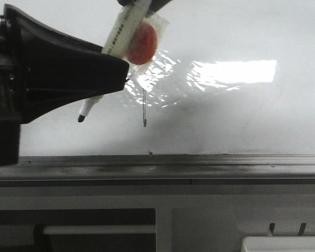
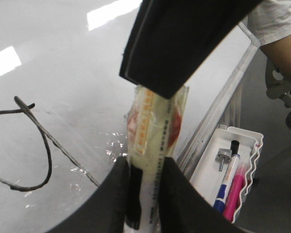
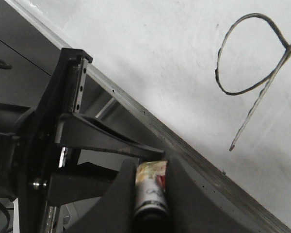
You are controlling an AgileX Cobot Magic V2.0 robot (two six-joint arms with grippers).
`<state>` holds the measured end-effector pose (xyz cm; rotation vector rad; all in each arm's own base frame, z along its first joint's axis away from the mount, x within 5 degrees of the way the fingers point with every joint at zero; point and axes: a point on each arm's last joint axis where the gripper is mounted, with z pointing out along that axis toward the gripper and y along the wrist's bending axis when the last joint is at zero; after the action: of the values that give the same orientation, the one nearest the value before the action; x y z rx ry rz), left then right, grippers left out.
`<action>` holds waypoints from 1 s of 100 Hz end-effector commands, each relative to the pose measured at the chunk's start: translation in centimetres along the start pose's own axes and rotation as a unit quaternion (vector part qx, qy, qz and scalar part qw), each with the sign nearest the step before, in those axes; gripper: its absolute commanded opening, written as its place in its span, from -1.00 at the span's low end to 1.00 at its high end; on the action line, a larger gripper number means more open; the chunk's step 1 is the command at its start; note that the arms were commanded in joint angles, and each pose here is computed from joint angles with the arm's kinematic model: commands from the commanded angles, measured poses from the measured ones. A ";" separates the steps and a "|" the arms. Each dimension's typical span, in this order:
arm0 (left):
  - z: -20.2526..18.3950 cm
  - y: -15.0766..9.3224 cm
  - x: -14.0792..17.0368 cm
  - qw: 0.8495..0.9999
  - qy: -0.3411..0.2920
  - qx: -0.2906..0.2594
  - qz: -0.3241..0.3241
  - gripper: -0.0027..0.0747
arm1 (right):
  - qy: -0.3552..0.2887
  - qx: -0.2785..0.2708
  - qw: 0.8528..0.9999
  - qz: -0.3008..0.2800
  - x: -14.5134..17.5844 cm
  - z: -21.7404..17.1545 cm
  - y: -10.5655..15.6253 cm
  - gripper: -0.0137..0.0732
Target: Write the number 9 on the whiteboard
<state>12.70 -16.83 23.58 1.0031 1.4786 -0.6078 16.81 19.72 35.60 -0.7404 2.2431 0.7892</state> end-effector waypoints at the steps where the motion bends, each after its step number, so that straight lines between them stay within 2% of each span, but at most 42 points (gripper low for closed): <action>1: 0.1 0.3 -1.9 0.998 -0.060 -0.007 -0.014 -0.98 | -0.047 -0.011 0.999 -0.004 -1.3 -1.2 0.6 -0.84; 14: 0.1 0.3 -1.9 0.998 -0.060 -0.007 -0.014 -0.98 | -0.048 -0.010 0.999 -0.011 -1.3 -1.2 0.6 -0.75; 21: 0.1 0.3 -1.9 0.998 -0.060 -0.009 -0.018 -0.98 | -0.047 -0.010 0.999 -0.011 -1.2 -1.2 0.6 -0.55; 35: 0.1 0.6 -1.9 0.997 -0.061 -0.020 -0.041 -0.98 | -0.045 -0.010 0.999 -0.011 -1.2 -1.1 0.6 0.06; 42: 0.0 1.0 -1.7 0.994 -0.058 -0.046 -0.083 -0.98 | -0.047 -0.010 0.999 -0.011 -1.2 -1.1 0.6 0.21; 54: -0.2 2.3 -1.1 0.972 -0.051 -0.114 -0.200 -0.98 | -0.042 -0.010 0.999 -0.011 -1.1 -1.1 0.6 0.22; 63: -0.5 3.1 -0.5 0.943 -0.048 -0.164 -0.285 -0.98 | -0.039 -0.010 0.999 -0.011 -1.1 -1.1 0.6 0.22; 80: -0.6 3.8 0.2 0.907 -0.042 -0.211 -0.363 -0.98 | -0.042 -0.010 0.999 -0.011 -1.1 -1.1 0.6 0.22; 87: -0.4 3.9 0.8 0.899 -0.031 -0.222 -0.377 -0.98 | -0.041 -0.010 0.999 -0.011 -1.1 -1.1 0.6 0.22; 100: 0.2 3.8 1.7 0.898 -0.008 -0.227 -0.378 -0.98 | -0.038 -0.011 0.999 -0.010 -1.1 -1.1 0.6 0.22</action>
<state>15.69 -14.48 21.66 0.0639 1.9465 -0.7373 16.77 19.72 35.49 -0.7602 2.2475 0.7820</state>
